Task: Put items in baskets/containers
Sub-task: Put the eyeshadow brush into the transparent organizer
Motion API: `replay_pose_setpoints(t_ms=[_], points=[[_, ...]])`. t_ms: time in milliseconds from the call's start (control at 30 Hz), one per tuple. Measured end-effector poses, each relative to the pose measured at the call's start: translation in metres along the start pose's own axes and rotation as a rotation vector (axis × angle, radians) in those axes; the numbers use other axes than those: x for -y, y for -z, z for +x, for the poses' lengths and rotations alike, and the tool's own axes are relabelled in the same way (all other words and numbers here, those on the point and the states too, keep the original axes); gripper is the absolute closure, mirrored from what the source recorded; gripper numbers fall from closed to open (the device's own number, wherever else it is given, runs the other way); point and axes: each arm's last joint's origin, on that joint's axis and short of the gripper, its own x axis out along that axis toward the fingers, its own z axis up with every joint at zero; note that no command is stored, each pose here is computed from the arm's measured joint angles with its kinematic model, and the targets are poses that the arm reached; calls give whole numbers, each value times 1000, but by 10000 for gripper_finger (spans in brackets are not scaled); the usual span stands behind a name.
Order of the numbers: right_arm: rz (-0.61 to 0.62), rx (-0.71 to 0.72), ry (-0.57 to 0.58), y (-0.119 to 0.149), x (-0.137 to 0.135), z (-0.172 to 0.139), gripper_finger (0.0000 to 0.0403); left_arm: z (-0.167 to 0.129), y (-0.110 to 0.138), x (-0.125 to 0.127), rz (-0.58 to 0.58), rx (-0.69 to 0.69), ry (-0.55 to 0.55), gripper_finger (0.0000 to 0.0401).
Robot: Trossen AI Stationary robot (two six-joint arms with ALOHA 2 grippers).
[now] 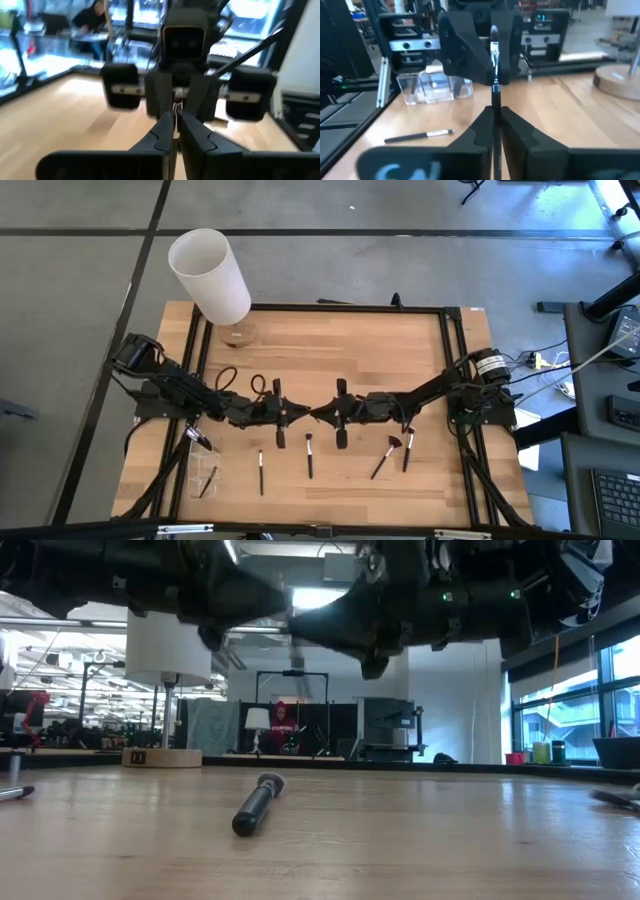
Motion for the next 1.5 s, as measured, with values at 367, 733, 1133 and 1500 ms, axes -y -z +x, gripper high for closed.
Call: replay_pose_setpoints(t_ms=[367,733,1133,1500], points=[[90,-205,94,17,23,1,267,-10,-66,7,-47,-639,-277,386],[168,-292,145,25,32,-1,248,-63,-148,56,-395,-895,-290,386],[167,-295,135,25,29,-1,248,-145,-128,105,-594,-1000,-469,386],[169,-294,136,25,29,-1,248,-161,-84,132,-434,-1018,-643,380]])
